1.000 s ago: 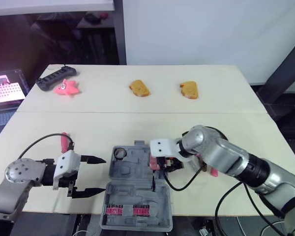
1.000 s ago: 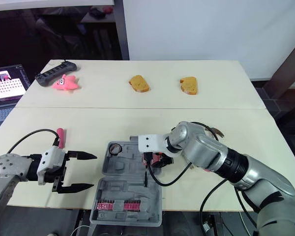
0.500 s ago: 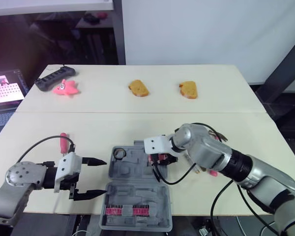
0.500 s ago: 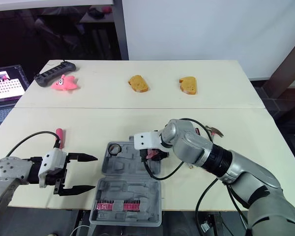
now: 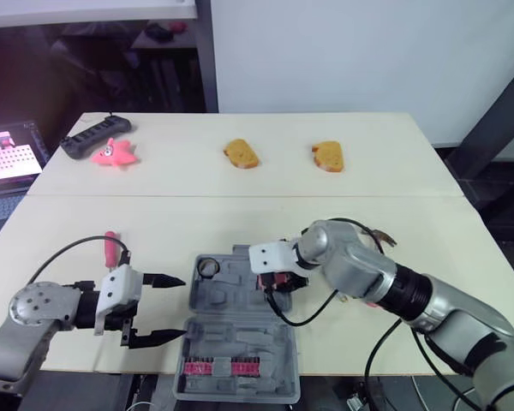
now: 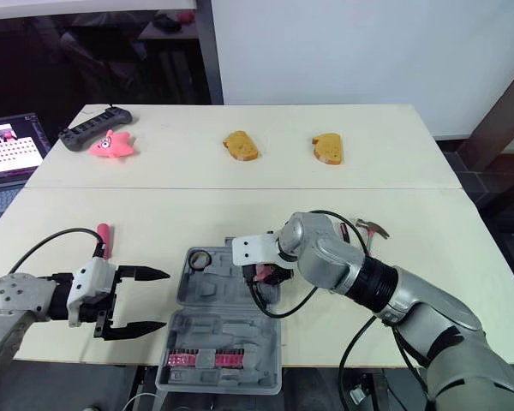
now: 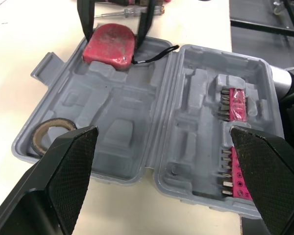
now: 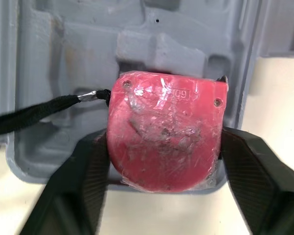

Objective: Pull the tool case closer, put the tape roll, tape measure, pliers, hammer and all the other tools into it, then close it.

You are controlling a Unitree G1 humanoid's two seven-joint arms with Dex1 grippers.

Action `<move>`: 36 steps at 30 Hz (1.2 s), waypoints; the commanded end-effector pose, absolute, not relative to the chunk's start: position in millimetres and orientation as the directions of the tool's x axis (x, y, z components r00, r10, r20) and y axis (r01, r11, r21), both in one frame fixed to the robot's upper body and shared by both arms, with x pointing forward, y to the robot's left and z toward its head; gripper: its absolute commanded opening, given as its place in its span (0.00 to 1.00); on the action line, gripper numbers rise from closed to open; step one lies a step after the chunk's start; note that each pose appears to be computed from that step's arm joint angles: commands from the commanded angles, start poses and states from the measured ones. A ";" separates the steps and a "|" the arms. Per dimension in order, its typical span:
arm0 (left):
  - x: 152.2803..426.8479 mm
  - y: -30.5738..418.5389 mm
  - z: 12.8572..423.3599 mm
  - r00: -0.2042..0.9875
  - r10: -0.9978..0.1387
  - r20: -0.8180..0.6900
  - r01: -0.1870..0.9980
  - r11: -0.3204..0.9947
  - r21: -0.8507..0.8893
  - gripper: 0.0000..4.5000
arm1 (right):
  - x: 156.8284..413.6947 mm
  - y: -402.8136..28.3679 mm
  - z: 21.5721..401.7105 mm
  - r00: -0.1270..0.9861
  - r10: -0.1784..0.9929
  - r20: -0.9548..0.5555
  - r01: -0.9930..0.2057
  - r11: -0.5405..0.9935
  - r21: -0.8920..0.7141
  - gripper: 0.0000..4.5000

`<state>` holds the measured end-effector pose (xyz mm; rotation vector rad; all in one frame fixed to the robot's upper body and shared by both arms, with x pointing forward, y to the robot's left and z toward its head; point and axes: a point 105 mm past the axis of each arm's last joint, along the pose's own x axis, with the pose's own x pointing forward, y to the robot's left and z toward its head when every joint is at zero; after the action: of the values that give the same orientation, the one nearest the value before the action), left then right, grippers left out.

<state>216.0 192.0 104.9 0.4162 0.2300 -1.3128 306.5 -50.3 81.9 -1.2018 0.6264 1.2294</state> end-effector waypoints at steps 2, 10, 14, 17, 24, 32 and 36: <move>215.9 192.8 112.1 0.250 -0.885 -0.393 0.964 0.188 0.190 1.00 | 306.2 -41.7 101.3 0.311 0.425 -0.850 -0.920 -0.089 -0.381 0.98; 216.0 192.4 113.5 0.246 -0.886 -0.394 0.965 0.183 0.189 1.00 | 298.5 -41.7 128.7 0.308 0.508 -0.804 -0.928 -0.026 -0.372 0.98; 216.3 192.5 113.4 0.244 -0.885 -0.395 0.965 0.182 0.190 1.00 | 294.8 -42.7 130.0 0.288 0.554 -0.781 -0.944 0.028 -0.328 0.78; 216.5 192.5 113.2 0.244 -0.885 -0.396 0.965 0.181 0.189 1.00 | 294.7 -43.3 129.6 0.288 0.568 -0.771 -0.947 0.052 -0.316 0.49; 216.4 192.4 113.0 0.243 -0.885 -0.397 0.966 0.182 0.186 1.00 | 298.7 -51.2 123.1 0.311 0.572 -0.759 -0.946 0.109 -0.305 0.39; 216.0 192.1 112.4 0.243 -0.885 -0.396 0.966 0.182 0.184 1.00 | 300.9 -59.8 104.2 0.298 0.577 -0.760 -0.955 0.174 -0.242 0.39; 216.3 191.9 112.1 0.245 -0.885 -0.396 0.965 0.185 0.184 1.00 | 302.6 -69.9 86.7 0.285 0.555 -0.782 -0.955 0.232 -0.183 0.39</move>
<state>216.4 193.3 105.1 0.4164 0.2460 -1.3135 300.7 -67.0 88.7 -0.7704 0.6442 1.1614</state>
